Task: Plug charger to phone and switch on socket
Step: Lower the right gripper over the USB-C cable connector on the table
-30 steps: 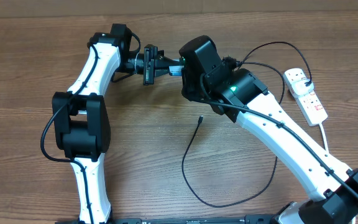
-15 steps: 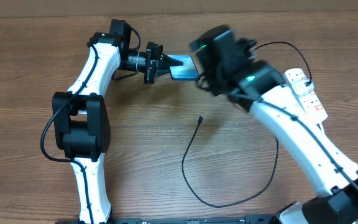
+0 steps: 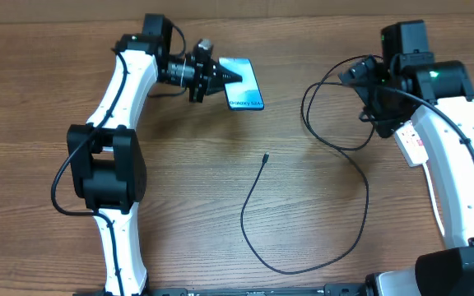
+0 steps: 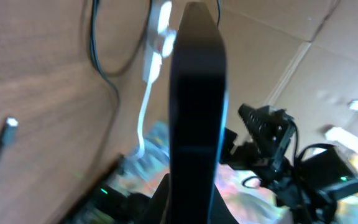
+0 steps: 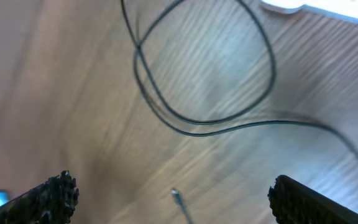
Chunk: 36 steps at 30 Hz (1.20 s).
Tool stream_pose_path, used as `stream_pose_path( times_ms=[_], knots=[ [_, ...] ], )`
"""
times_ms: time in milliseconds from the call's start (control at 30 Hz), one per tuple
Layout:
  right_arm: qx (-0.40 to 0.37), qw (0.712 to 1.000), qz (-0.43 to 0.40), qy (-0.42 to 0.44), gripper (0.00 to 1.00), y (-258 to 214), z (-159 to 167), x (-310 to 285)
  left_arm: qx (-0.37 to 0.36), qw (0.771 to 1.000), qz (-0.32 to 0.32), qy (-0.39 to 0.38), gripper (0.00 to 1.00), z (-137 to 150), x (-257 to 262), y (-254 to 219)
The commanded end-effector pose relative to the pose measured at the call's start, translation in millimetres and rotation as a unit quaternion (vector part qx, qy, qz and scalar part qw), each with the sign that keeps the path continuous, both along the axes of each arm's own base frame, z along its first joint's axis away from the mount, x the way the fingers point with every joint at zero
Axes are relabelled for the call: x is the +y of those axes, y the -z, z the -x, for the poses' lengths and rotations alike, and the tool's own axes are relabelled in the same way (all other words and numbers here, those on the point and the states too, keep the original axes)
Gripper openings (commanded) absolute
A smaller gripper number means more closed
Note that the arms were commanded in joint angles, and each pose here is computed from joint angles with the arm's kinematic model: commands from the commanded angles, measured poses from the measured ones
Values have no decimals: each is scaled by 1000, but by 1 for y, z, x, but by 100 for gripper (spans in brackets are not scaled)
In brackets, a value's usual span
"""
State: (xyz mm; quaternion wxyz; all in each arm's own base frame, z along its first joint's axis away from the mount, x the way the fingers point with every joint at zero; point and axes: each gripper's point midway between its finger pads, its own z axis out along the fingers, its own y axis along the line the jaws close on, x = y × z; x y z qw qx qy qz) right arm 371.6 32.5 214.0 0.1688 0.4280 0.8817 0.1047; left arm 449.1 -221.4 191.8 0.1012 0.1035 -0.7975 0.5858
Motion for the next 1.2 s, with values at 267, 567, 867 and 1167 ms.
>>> stream_pose_path(
  times_ms=[267,567,867,1167],
  knots=[
    [-8,998,32,-62,100,-9,5,-3,-218,930,-271,-114,4,16,56,-132],
    [30,993,43,-109,100,9,11,8,-196,815,-504,-210,4,26,156,-126],
    [105,972,57,-204,100,63,38,66,-145,754,-587,-257,4,25,194,-105],
    [100,960,43,-257,86,132,59,123,-142,724,-629,-245,4,33,211,-104]
  ],
)
